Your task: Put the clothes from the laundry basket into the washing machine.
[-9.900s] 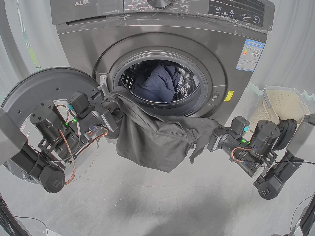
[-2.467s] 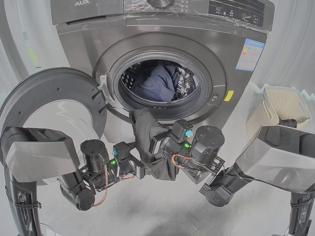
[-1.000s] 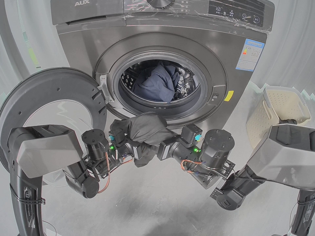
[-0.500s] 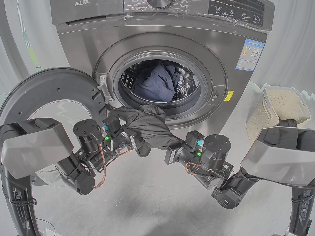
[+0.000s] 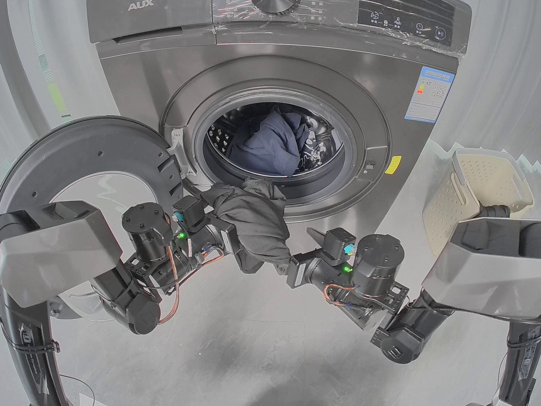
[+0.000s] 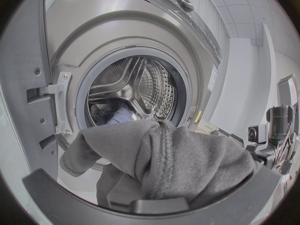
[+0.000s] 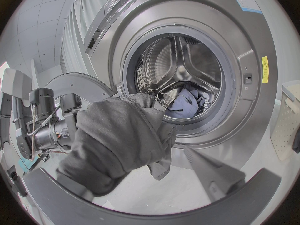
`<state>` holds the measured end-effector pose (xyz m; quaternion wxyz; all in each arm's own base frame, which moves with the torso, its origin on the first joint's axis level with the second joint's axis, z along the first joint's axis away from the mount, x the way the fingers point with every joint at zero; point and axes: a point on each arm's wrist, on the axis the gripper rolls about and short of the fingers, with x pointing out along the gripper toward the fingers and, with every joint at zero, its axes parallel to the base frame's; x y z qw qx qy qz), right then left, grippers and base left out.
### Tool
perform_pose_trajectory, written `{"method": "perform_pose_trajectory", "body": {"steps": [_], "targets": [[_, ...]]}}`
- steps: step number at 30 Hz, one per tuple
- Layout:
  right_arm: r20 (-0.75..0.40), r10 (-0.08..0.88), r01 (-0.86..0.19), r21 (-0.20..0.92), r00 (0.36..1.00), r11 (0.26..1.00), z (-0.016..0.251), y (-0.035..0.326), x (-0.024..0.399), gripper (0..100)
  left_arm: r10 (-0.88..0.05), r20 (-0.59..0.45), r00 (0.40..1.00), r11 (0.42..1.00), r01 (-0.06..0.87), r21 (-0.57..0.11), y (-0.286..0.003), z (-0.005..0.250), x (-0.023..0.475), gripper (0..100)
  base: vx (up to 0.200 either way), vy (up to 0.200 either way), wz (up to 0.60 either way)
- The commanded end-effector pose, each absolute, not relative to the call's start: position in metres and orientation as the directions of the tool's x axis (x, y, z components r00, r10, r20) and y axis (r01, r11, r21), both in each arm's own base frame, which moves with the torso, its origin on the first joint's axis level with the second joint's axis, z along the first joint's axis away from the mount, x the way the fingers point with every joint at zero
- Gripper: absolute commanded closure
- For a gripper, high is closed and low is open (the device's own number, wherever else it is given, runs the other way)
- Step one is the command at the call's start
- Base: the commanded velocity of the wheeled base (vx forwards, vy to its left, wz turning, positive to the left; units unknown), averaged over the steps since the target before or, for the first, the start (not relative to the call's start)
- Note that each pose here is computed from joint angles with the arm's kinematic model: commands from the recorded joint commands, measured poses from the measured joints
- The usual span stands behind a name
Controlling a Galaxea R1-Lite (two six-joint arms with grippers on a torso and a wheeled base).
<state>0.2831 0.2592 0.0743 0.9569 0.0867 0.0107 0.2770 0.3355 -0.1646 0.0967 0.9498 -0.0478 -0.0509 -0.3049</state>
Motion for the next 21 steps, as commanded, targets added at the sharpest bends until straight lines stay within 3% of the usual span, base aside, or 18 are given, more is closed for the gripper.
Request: {"method": "perform_pose_trajectory", "body": {"steps": [1, 10, 17, 21], "targets": [[0.021, 0.571, -0.568, 0.139, 0.821, 0.811, 0.107, 0.219, 0.246, 0, -0.569, 0.140, 0.810, 0.811, 0.581, -0.069, -0.160, 0.105, 0.331, 100, 0.000, 0.000, 0.00], [-0.093, 0.647, -0.643, 0.070, 0.757, 0.763, 0.098, 0.180, 0.210, 0, -0.570, 0.116, 0.813, 0.812, 0.580, -0.070, -0.155, 0.106, 0.320, 100, 0.000, 0.000, 0.00], [-0.021, 0.610, -0.610, 0.015, 0.792, 0.792, 0.114, 0.176, 0.232, 0, -0.582, 0.132, 0.802, 0.804, 0.592, -0.058, -0.150, 0.121, 0.302, 100, 0.000, 0.000, 0.00], [-0.037, 0.558, -0.557, 0.022, 0.829, 0.830, 0.101, 0.164, 0.249, 0, -0.581, 0.131, 0.803, 0.805, 0.591, -0.053, -0.149, 0.121, 0.301, 100, 0.000, 0.000, 0.00]]}}
